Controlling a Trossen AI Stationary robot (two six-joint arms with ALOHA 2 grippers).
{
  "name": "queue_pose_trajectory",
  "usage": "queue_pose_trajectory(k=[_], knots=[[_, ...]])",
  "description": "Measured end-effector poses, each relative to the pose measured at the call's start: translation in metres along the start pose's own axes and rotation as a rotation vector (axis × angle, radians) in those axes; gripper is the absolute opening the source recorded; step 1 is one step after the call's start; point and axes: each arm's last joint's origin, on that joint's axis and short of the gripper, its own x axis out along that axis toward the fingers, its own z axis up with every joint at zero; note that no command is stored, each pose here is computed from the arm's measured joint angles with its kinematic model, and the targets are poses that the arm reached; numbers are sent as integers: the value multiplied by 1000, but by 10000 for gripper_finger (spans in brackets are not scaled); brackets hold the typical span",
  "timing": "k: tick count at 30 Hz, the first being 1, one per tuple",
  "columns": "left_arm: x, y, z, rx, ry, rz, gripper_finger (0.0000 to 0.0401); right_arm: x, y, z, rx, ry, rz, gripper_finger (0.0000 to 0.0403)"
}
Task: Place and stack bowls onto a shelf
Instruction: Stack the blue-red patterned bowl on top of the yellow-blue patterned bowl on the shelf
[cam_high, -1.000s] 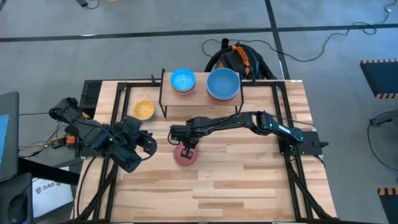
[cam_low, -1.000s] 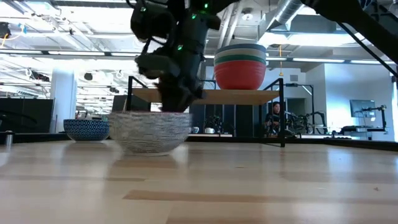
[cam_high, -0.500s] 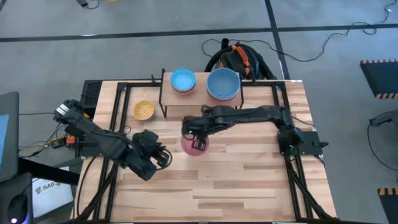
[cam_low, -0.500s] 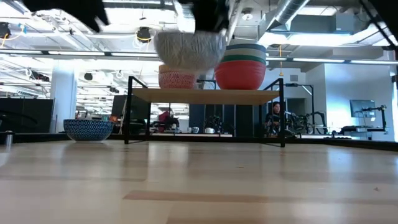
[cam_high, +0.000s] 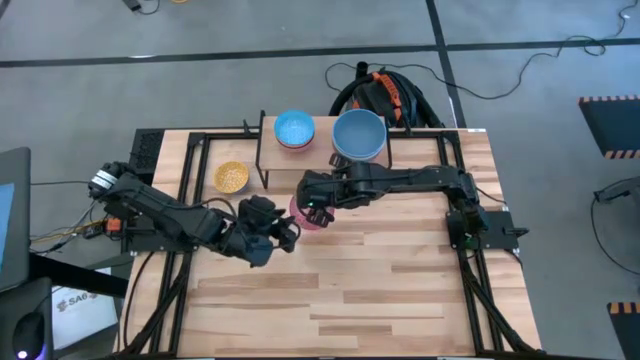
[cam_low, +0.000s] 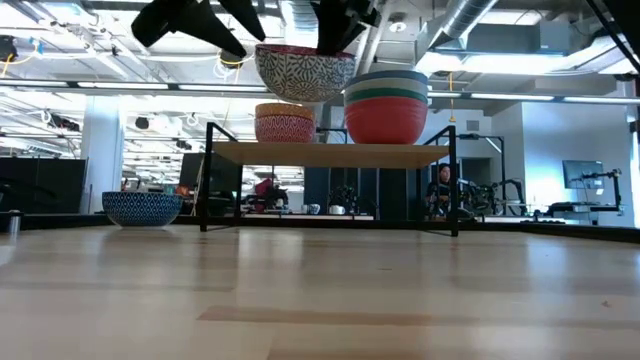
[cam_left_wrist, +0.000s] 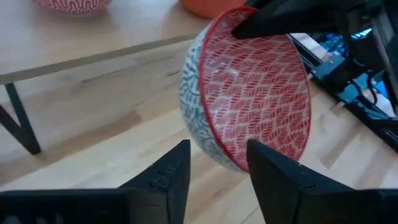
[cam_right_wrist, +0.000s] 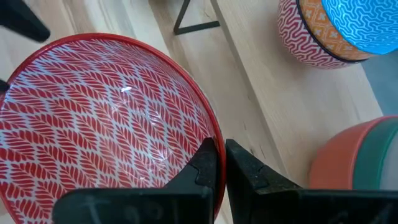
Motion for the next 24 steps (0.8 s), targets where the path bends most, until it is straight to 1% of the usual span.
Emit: queue_pose_trajectory(k=[5, 7, 11, 16, 24], knots=[[-1, -1, 2, -10, -14, -8, 168, 0, 0, -1, -3, 3, -3, 37], [1, 0, 3, -13, -13, -2, 172, 0, 0, 0, -1, -2, -1, 37], [15, 6, 3, -13, 26, 51, 168, -2, 3, 1, -1, -21, 9, 37], [24, 8, 3, -32, 68, 68, 130, -4, 7, -1, -19, -8, 27, 37], [26, 9, 5, -77, 50, 75, 38, -9, 10, -2, -4, -20, 31, 37]])
